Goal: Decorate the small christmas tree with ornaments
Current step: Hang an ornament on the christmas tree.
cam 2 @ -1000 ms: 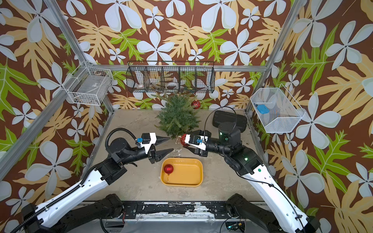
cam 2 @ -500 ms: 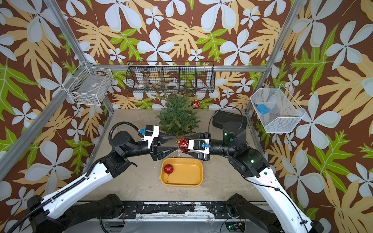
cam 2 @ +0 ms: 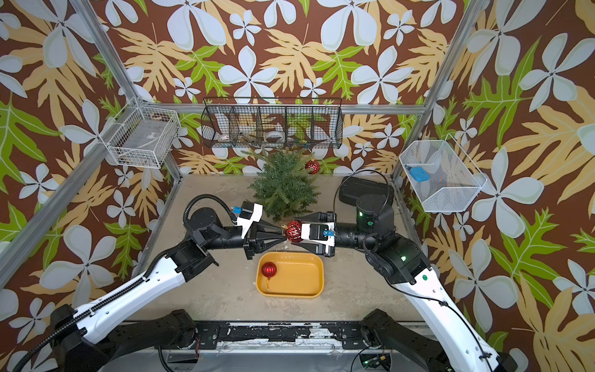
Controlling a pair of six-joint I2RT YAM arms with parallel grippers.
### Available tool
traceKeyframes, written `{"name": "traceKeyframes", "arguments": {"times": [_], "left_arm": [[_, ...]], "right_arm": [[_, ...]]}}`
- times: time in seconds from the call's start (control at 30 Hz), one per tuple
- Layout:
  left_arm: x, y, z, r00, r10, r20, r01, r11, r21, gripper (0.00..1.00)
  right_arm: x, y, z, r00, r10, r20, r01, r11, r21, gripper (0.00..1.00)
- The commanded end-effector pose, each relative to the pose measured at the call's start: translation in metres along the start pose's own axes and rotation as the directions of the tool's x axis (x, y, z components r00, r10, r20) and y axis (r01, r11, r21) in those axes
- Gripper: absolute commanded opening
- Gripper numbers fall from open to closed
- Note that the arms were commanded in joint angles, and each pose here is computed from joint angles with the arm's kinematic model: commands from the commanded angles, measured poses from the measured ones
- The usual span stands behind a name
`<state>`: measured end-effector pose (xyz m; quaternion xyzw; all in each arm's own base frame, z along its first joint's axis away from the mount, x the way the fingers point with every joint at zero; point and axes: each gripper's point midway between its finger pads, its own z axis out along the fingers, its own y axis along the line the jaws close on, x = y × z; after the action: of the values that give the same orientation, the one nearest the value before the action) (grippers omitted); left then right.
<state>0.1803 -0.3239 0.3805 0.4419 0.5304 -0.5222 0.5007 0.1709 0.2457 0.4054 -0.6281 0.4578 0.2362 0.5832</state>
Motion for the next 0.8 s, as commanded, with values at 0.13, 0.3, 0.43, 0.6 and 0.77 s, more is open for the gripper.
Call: {"name": "traceKeyframes", "arguments": {"times": [0.13, 0.3, 0.43, 0.6, 0.77], "left_arm": [[-0.011, -0.004, -0.001, 0.999, 0.017, 0.028, -0.018, 1.0, 0.011, 0.31], [-0.01, -0.001, -0.001, 1.0, 0.022, 0.019, -0.021, 1.0, -0.005, 0.18], [-0.008, 0.005, 0.0, 0.999, 0.036, -0.001, -0.036, 0.999, -0.039, 0.06], [-0.016, 0.021, -0.004, 0.995, 0.101, -0.022, -0.103, 0.983, -0.15, 0.0], [-0.019, 0.048, -0.007, 0.982, 0.161, -0.094, -0.182, 0.94, -0.287, 0.0]], "right_arm": [[0.0, -0.004, 0.001, 1.0, -0.011, 0.002, 0.011, 1.0, 0.022, 0.43], [-0.001, -0.004, 0.0, 1.0, -0.013, 0.003, 0.013, 1.0, 0.024, 0.42], [0.002, -0.007, 0.001, 1.0, -0.012, -0.008, 0.012, 0.999, 0.04, 0.42], [0.022, -0.026, 0.0, 0.996, 0.035, -0.085, -0.02, 0.986, 0.164, 0.41], [0.04, -0.04, -0.002, 0.991, 0.09, -0.1, -0.057, 0.954, 0.295, 0.41]]}}
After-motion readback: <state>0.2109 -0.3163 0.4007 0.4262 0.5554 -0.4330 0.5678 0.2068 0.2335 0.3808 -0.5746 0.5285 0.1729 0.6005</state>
